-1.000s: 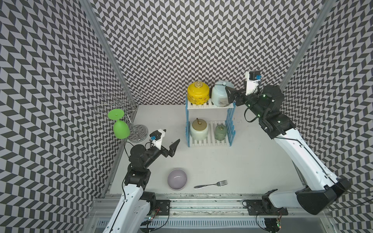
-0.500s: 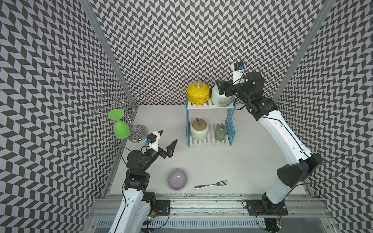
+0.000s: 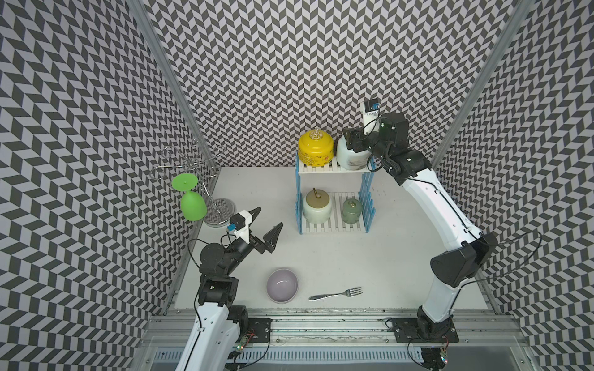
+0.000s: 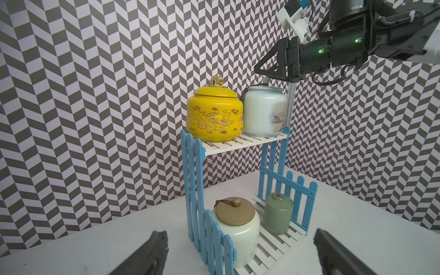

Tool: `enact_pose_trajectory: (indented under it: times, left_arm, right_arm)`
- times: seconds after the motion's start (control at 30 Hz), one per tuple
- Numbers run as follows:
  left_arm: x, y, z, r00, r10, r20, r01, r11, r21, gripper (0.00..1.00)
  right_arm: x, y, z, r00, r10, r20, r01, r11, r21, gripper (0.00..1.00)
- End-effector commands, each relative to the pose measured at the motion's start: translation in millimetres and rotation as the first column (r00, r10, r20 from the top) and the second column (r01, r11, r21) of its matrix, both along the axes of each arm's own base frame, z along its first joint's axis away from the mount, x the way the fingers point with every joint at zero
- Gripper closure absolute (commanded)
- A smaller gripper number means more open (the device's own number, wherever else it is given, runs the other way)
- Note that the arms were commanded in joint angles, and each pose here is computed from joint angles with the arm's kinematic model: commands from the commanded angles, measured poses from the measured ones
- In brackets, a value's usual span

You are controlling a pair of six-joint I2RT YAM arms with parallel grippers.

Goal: Remove the tea canisters from the shelf
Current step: Pick up the tea canister from the shelf.

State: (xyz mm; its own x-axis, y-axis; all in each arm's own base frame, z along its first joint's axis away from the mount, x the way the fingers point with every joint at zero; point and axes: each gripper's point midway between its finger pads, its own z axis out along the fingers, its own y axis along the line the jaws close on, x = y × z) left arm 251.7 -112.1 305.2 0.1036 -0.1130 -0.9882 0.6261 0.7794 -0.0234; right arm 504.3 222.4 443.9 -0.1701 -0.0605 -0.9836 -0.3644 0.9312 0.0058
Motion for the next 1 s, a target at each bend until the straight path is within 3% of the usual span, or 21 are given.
enact_pose_trajectory:
  times: [0.0, 0.27, 0.7, 0.97]
  left_arm:
    - [-5, -2, 6, 0.999, -0.014, 0.05, 0.013, 1.0, 0.012, 0.0]
    - [-4, 1, 5, 0.999, 0.003, 0.054, -0.004, 1.0, 0.021, 0.0]
    - [-4, 5, 7, 0.998, 0.02, 0.067, -0.021, 0.999, 0.025, 0.0]
    - [-6, 5, 9, 0.997, 0.019, 0.076, -0.021, 0.999, 0.026, 0.0]
  right_arm:
    - [8, -1, 2, 1.0, -0.017, 0.022, 0.017, 1.0, -0.006, 0.25]
    - [22, 0, -15, 1.0, 0.001, -0.017, -0.001, 1.0, 0.003, 0.32]
    - [26, 0, -24, 0.999, 0.014, -0.042, -0.015, 1.0, -0.008, 0.57]
    - [21, 3, -21, 0.999, 0.039, -0.036, -0.039, 0.999, -0.009, 0.82]
